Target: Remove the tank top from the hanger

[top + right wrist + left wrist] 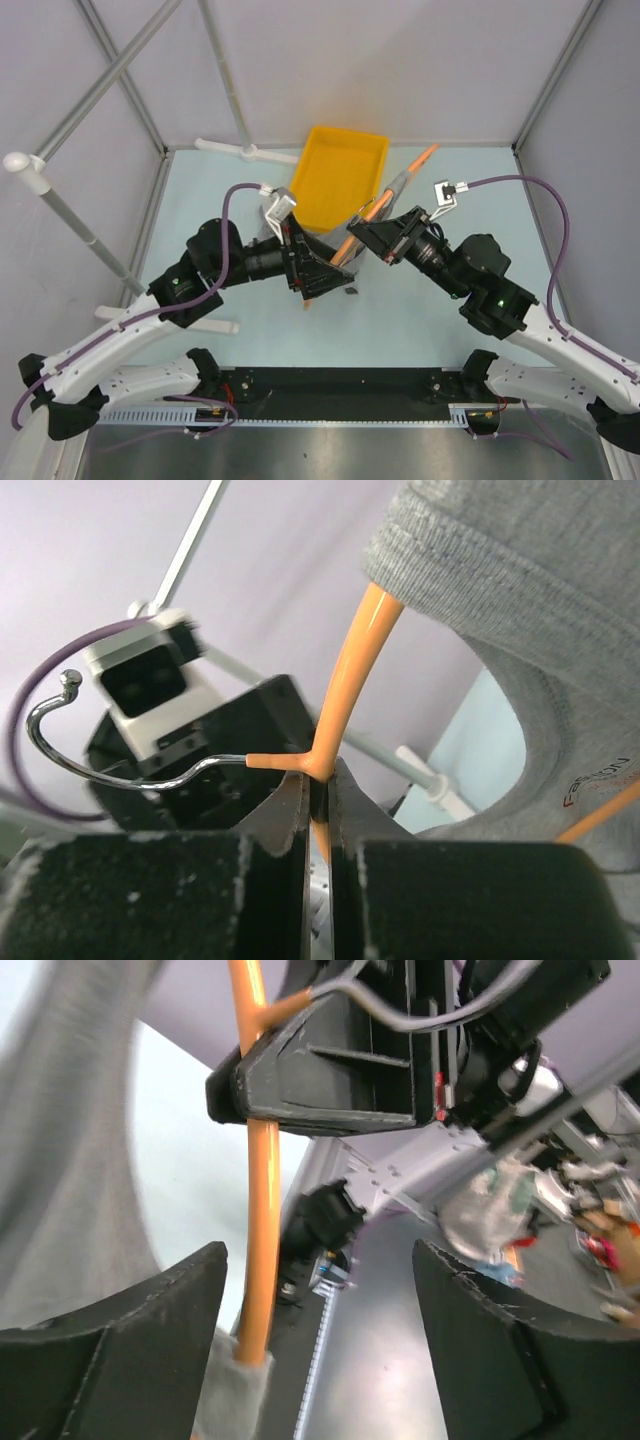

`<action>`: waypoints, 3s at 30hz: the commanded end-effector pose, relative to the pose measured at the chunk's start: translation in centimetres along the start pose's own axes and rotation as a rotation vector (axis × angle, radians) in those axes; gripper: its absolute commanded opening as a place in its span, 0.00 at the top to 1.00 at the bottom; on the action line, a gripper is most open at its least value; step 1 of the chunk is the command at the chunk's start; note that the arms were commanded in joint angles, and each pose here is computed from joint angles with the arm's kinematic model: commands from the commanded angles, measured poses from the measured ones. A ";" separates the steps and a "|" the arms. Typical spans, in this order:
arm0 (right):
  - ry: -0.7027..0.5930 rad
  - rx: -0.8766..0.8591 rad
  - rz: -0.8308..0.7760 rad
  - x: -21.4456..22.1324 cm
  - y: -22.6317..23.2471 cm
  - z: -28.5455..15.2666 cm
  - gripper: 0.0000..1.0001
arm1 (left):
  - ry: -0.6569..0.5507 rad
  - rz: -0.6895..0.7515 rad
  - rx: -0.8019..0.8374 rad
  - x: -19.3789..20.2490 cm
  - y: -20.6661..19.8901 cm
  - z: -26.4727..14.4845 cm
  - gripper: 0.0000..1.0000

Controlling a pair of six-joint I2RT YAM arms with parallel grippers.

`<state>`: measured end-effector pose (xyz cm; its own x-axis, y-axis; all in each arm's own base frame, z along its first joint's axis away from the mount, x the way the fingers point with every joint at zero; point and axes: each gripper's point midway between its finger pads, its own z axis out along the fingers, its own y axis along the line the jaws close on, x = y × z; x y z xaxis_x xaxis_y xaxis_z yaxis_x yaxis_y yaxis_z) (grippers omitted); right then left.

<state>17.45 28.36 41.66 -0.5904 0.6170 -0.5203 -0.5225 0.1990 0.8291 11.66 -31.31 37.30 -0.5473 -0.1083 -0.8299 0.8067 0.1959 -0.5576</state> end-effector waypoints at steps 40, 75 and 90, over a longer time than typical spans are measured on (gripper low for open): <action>-0.355 0.309 0.157 -8.8 -6.0 -2.5 1.00 | 0.107 0.168 -0.536 -0.5 7.6 3.0 0.65; -0.528 0.330 0.092 -12.7 -5.0 -7.3 1.00 | 0.217 0.168 -0.803 4.8 13.9 -0.5 1.00; -0.546 0.221 0.261 -13.4 -3.7 -7.4 1.00 | 0.184 0.093 -0.722 7.1 13.5 -0.7 1.00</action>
<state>23.60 14.41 39.26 -0.2658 0.9174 -0.2963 -0.1231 0.2725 0.9542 18.40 -28.50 24.52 -0.5478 0.1047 -0.8301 0.5510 0.7917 -0.2638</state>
